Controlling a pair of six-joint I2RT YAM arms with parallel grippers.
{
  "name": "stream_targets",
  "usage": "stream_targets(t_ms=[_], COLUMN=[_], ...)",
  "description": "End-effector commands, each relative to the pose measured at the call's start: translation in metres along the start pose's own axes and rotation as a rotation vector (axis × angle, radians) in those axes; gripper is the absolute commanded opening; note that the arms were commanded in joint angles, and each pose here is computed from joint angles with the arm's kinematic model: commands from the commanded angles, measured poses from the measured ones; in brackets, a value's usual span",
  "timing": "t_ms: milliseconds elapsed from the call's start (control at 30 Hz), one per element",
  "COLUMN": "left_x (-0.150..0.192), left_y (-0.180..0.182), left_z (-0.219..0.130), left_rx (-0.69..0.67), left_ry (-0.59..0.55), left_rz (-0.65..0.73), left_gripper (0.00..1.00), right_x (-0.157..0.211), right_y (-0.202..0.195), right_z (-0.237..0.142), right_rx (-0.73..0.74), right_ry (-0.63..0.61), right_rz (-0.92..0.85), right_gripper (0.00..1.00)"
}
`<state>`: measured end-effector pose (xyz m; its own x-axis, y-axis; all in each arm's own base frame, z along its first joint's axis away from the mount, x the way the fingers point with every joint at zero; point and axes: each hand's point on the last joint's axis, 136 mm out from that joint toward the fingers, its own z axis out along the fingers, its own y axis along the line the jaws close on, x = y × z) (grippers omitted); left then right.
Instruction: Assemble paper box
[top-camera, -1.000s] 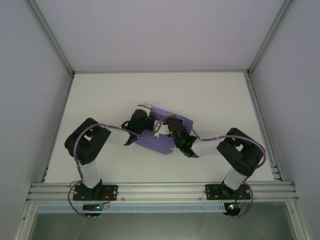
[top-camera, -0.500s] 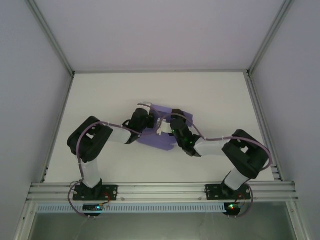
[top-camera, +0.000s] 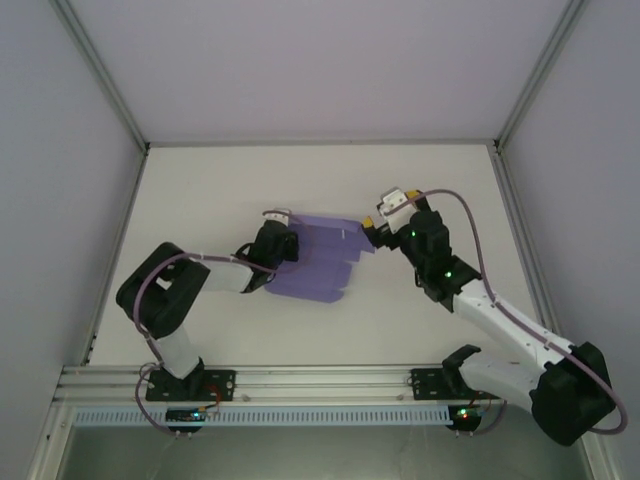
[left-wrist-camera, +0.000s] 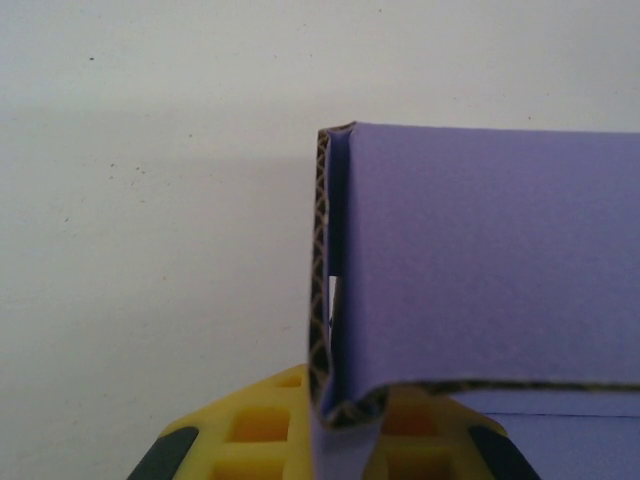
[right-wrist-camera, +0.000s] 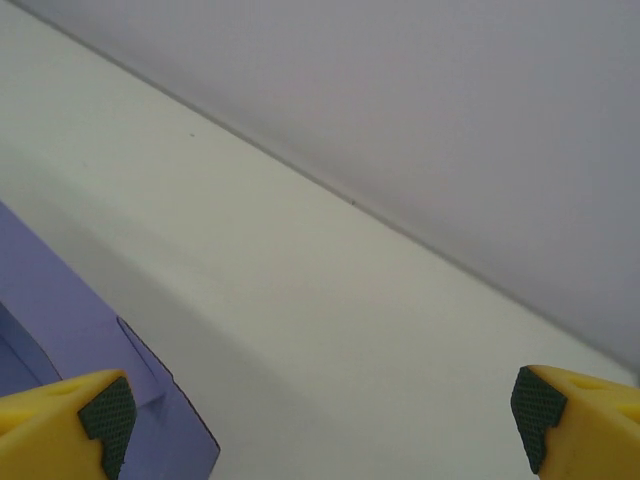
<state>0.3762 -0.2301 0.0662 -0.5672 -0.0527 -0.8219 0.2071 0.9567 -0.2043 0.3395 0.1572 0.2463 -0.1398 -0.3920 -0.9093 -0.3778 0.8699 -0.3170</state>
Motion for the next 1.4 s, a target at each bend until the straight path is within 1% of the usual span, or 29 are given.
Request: stream_targets(t_ms=[0,133,267,333,400,500,600,767,867,1000,1233,1300,1367], left_x=[-0.010,-0.014,-0.019,-0.022,-0.023,-0.023,-0.023,-0.021,-0.021,-0.024,-0.034,-0.038,-0.039], left_y=[0.001,0.001,-0.002,-0.004,-0.006,-0.009,-0.017,-0.026,-0.028,-0.024,-0.011,-0.008,-0.005], left_z=[-0.010,-0.015,-0.021,-0.023,-0.023,-0.021,-0.022,-0.025,-0.026,-0.030,-0.043,-0.045,-0.046], left_rx=[-0.007,-0.014,0.004,0.011,0.014,0.020,0.043,0.052,0.050,0.024,-0.037,-0.059,-0.077], left_ry=[-0.018,-0.026,-0.043,-0.053,-0.048,-0.034,-0.039,-0.038,-0.040,-0.042,-0.069,-0.073,-0.076], left_rz=[-0.046,-0.070,-0.084,-0.083,-0.080,-0.084,-0.072,-0.046,-0.053,-0.063,-0.062,-0.056,-0.050], left_gripper=[0.00,0.00,0.00,0.00,0.00,0.00,0.00,0.00,0.00,0.00,0.00,0.00,0.00], right_x=[0.012,0.025,0.057,0.062,0.057,0.050,0.045,0.033,0.028,0.024,0.050,0.061,0.074], right_y=[0.015,0.025,0.041,0.042,0.040,0.053,0.061,0.056,0.058,0.065,0.056,0.055,0.057], right_z=[0.011,0.033,0.053,0.065,0.078,0.090,0.100,0.111,0.109,0.097,0.059,0.043,0.028], right_rx=[-0.097,-0.101,-0.129,-0.115,-0.083,-0.112,-0.108,0.039,0.112,0.105,0.044,0.005,-0.061], right_ry=[0.116,0.197,0.285,0.265,0.226,0.179,0.138,0.121,0.129,0.129,0.223,0.258,0.310], right_rz=[0.168,0.151,0.140,0.142,0.135,0.135,0.156,0.193,0.189,0.174,0.238,0.291,0.389], right_gripper=[0.99,0.99,0.99,0.99,0.99,0.99,0.99,0.99,0.99,0.99,0.99,0.99,0.99])
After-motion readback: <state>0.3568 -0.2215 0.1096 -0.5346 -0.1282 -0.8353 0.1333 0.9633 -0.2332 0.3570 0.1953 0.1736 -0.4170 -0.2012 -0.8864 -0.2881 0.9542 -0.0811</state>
